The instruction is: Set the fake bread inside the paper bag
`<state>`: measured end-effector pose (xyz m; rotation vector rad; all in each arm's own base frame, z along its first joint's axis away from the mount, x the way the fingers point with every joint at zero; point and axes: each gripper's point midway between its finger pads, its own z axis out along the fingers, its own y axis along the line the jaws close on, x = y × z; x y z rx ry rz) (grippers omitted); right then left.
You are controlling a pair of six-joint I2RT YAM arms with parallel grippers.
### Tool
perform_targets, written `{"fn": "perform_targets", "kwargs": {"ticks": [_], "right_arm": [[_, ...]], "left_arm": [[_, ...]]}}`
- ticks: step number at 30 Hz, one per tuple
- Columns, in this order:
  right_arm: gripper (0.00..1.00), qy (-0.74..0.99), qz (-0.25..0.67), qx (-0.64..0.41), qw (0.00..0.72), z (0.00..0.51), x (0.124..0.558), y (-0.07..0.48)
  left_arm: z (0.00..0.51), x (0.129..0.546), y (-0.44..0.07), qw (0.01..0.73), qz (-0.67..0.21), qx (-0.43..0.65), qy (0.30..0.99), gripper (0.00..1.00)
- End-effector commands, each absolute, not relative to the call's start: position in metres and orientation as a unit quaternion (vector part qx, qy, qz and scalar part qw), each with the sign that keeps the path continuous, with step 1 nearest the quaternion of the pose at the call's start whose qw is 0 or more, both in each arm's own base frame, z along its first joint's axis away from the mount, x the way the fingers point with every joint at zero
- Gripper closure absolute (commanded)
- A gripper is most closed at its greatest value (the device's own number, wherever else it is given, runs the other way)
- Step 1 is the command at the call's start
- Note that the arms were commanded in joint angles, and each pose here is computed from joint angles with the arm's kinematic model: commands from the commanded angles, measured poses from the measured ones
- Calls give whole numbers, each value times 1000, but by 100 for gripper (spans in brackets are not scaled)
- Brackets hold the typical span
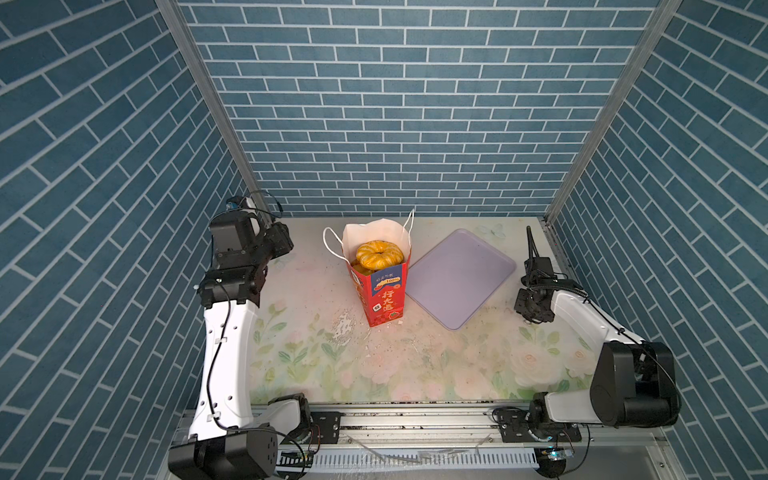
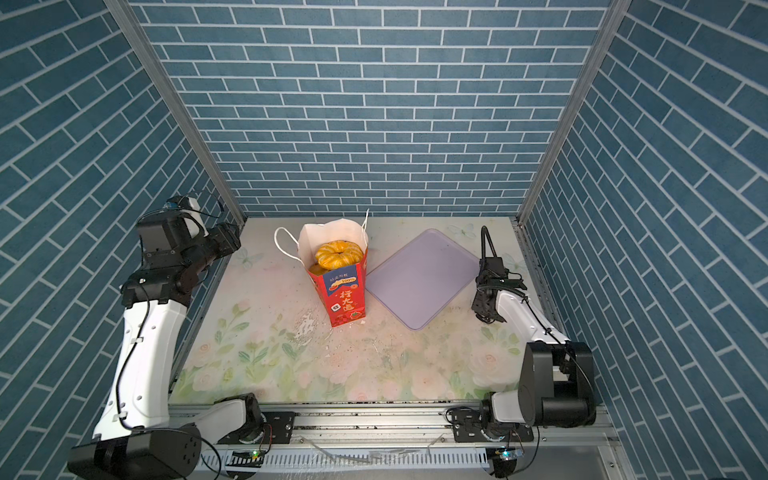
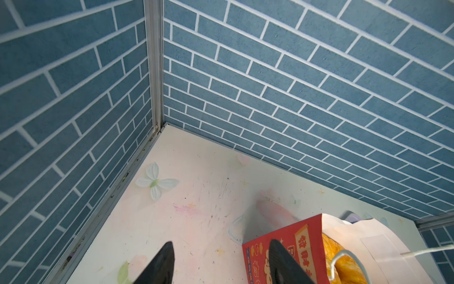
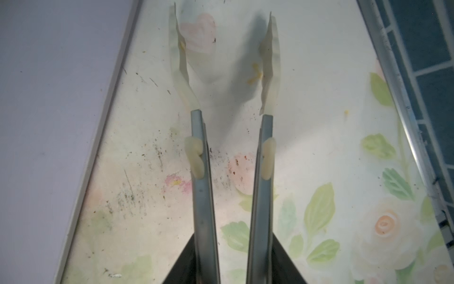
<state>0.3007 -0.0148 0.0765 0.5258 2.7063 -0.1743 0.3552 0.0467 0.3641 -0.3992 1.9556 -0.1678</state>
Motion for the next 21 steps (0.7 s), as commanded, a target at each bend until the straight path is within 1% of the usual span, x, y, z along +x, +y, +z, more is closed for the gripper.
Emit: {"fn": "perform_targets", "kwargs": {"ticks": [1, 4, 7, 8, 9, 10, 11, 15, 17, 19, 20, 21], "right_arm": [[55, 958, -46, 210, 189, 67, 305, -11], [48, 955, -42, 214, 199, 65, 303, -11], [34, 952, -51, 211, 215, 70, 302, -15], [23, 950, -61, 211, 222, 75, 301, -19], [20, 949, -69, 209, 227, 78, 301, -22], [10, 947, -81, 208, 233, 84, 301, -26], [2, 943, -91, 210, 241, 91, 302, -30], [1, 932, -114, 201, 278, 122, 310, -40], [1, 920, -134, 198, 311, 143, 318, -48], [1, 901, -136, 165, 378, 159, 336, -49], [1, 891, -134, 146, 408, 162, 343, -47], [1, 868, -133, 132, 459, 166, 353, -48]], "left_arm": [[358, 348, 55, 536, -54, -172, 825, 37], [346, 345, 60, 526, -47, -181, 829, 37], [333, 341, 66, 519, -35, -189, 833, 37], [327, 341, 68, 518, -28, -189, 834, 37], [322, 340, 70, 517, -23, -188, 835, 37], [316, 339, 72, 516, -15, -187, 836, 37], [309, 339, 73, 513, -9, -187, 837, 37], [270, 337, 79, 506, 10, -189, 842, 37], [248, 337, 81, 509, 17, -188, 840, 37], [225, 336, 82, 518, 28, -183, 835, 37], [214, 335, 84, 520, 47, -176, 834, 39], [199, 333, 87, 520, 77, -170, 834, 39]]}}
